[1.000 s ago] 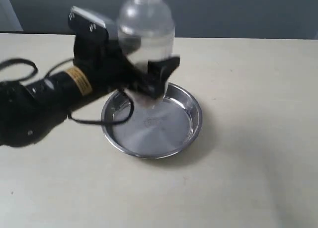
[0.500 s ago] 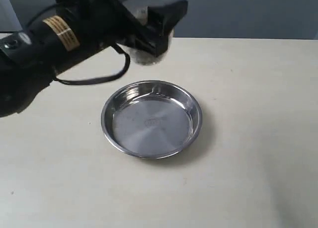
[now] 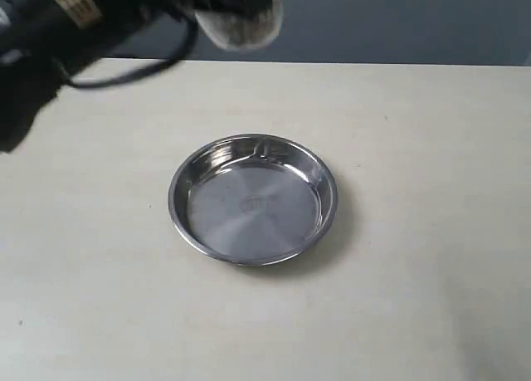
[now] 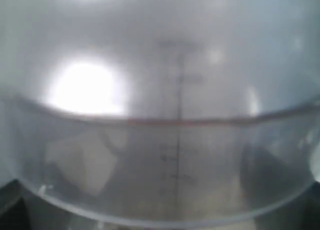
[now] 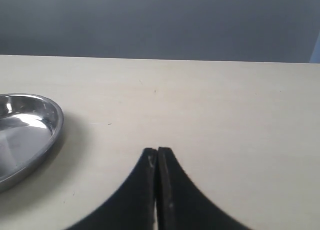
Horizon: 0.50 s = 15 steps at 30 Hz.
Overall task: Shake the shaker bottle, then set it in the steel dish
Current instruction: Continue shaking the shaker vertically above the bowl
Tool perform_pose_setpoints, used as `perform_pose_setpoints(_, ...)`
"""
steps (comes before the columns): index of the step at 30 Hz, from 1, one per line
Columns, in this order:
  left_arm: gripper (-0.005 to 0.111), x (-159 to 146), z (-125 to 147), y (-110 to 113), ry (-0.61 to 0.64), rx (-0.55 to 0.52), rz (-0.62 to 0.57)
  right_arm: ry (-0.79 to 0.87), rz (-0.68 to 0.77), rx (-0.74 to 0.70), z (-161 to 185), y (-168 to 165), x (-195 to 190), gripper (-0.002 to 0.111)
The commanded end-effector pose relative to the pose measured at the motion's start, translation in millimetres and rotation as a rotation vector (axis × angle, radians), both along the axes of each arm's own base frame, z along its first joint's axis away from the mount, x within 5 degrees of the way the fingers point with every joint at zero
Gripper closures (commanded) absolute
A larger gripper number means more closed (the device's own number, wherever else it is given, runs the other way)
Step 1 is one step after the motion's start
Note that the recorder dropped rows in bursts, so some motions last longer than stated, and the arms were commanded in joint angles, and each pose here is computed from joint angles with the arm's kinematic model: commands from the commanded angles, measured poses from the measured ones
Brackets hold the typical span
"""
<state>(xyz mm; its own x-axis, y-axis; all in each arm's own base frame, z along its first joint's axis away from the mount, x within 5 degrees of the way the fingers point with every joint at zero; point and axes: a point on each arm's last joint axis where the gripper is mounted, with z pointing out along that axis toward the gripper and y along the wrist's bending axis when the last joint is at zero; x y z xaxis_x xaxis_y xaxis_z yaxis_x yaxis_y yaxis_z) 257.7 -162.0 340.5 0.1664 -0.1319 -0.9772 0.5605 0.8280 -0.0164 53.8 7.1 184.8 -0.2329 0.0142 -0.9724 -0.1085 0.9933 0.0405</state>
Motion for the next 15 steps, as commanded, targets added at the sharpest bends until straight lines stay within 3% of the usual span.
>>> perform_pose_setpoints(1,0.106,7,-88,4,0.367,0.101,0.052,-0.014,0.003,0.000,1,0,0,0.109)
perform_pose_setpoints(3,0.106,0,-115,4,0.368,0.058,0.018,-0.014,0.003,0.000,1,0,0,0.109)
perform_pose_setpoints(4,0.106,-4,-111,3,0.280,0.031,-0.022,-0.014,0.003,0.000,1,0,0,0.109)
perform_pose_setpoints(6,0.106,-11,-76,2,0.055,-0.075,-0.080,-0.014,0.003,0.000,1,0,0,0.109)
perform_pose_setpoints(8,0.106,-14,-31,5,-0.060,-0.126,-0.070,-0.014,0.003,0.000,1,0,0,0.109)
perform_pose_setpoints(10,0.106,-7,-23,6,0.015,-0.010,-0.006,-0.014,0.003,0.000,1,0,0,0.109)
perform_pose_setpoints(13,0.106,16,-91,15,0.346,0.069,0.133,-0.014,0.003,0.000,1,0,0,0.109)
perform_pose_setpoints(15,0.106,18,-129,18,0.440,0.043,0.162,-0.014,0.003,0.000,1,0,0,0.109)
